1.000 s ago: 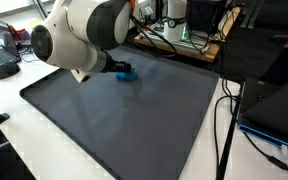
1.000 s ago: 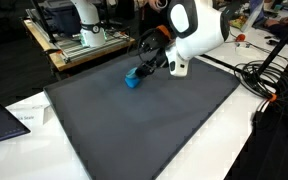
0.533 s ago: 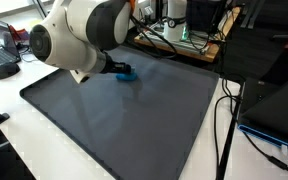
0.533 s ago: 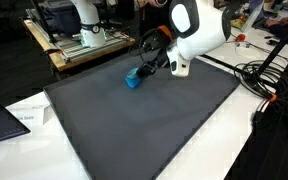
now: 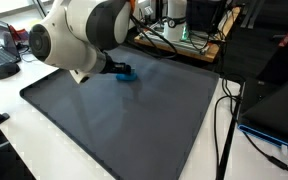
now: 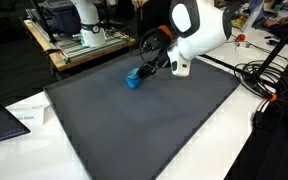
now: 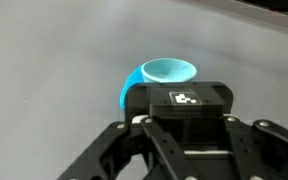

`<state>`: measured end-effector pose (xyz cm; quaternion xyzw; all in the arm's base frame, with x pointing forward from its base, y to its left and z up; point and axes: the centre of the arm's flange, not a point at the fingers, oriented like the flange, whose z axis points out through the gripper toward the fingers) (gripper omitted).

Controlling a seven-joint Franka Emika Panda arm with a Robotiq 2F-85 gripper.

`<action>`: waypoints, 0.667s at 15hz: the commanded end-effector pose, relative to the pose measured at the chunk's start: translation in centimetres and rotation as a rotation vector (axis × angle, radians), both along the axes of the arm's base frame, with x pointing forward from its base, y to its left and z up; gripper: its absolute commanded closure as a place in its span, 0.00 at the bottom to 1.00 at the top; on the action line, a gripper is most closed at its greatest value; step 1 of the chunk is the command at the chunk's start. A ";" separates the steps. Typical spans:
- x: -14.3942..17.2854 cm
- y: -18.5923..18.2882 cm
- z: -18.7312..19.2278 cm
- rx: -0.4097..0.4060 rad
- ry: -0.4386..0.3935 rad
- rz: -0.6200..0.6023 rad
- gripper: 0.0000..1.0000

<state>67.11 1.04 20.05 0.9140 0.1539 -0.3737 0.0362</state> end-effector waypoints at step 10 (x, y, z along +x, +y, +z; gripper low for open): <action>1.8 -1.0 -0.9 0.025 0.013 -0.054 0.78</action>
